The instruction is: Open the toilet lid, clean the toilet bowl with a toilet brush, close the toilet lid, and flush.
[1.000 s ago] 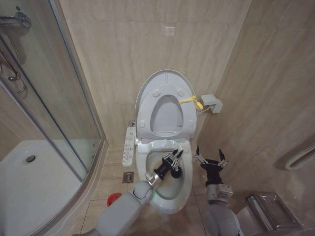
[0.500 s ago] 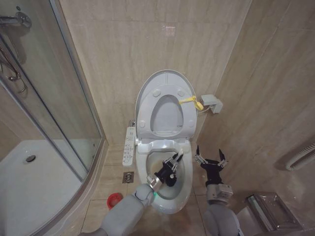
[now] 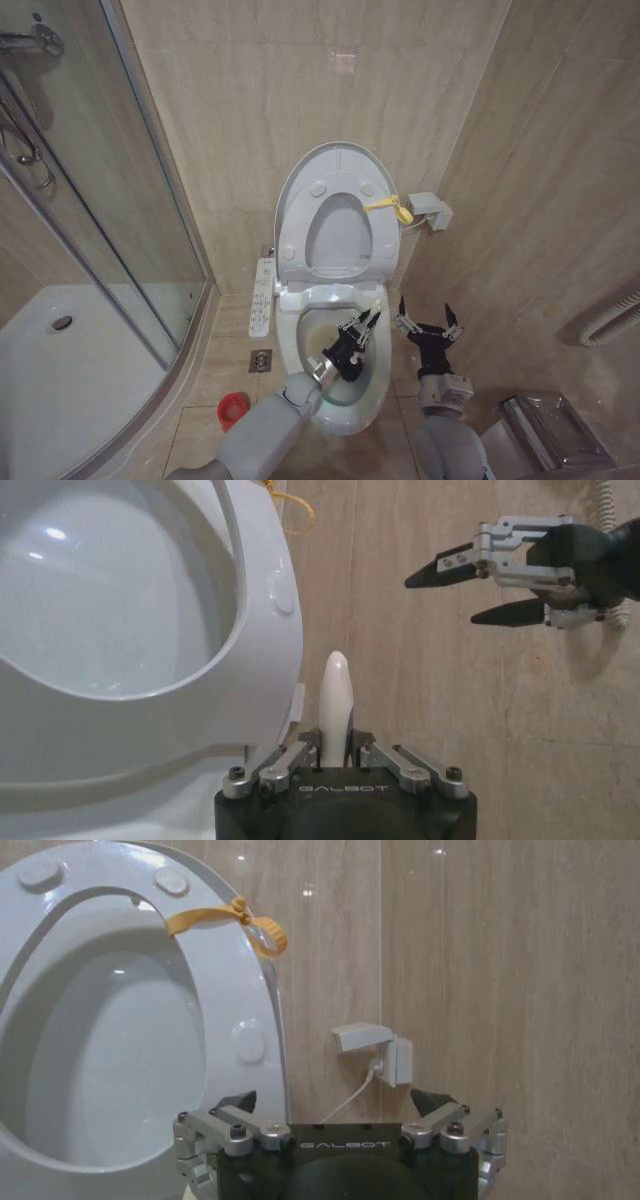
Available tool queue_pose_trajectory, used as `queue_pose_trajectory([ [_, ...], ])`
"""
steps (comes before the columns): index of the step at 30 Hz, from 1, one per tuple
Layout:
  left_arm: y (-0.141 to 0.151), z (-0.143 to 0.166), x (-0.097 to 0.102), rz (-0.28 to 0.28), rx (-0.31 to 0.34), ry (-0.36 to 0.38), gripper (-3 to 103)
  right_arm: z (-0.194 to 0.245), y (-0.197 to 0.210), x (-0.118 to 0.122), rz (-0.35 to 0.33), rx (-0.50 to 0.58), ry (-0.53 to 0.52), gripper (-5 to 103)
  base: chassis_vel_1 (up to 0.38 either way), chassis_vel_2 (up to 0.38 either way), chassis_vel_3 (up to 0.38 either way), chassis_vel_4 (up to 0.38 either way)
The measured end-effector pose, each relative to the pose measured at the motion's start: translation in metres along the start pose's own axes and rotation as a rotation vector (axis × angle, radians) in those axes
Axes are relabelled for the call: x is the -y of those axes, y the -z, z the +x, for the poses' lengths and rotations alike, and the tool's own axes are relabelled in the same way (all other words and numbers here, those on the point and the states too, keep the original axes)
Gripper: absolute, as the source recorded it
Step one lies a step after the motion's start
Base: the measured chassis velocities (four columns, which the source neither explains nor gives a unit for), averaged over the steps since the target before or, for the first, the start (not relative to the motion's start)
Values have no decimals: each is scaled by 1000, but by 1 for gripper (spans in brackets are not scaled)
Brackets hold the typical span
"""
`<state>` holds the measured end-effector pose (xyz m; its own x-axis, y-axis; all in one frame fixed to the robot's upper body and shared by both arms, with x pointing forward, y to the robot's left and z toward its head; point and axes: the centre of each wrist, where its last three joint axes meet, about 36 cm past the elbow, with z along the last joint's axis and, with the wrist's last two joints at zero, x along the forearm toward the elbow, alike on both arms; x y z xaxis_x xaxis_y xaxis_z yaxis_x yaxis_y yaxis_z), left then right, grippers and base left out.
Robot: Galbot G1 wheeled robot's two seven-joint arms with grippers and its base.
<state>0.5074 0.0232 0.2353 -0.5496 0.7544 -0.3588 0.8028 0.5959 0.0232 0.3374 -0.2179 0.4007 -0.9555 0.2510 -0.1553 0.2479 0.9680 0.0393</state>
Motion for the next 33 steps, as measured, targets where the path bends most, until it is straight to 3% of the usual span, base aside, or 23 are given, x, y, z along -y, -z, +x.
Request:
queue_pose_trajectory([
  [6, 17, -19, -15, -24, 29, 6, 19, 0, 0, 0, 0, 0, 0, 100, 0, 0, 0, 0],
  [16, -5, -7, -4, -12, -3, 14, 19, 0, 0, 0, 0, 0, 0, 100, 0, 0, 0, 0],
  [20, 7, -18, -21, -40, 16, 17, 19, 0, 0, 0, 0, 0, 0, 100, 0, 0, 0, 0],
  [24, 14, -27, -25, -41, 28, 31, 19, 0, 0, 0, 0, 0, 0, 100, 0, 0, 0, 0],
  [33, -18, 3, -13, -40, -35, 30, 19, 0, 0, 0, 0, 0, 0, 100, 0, 0, 0, 0],
])
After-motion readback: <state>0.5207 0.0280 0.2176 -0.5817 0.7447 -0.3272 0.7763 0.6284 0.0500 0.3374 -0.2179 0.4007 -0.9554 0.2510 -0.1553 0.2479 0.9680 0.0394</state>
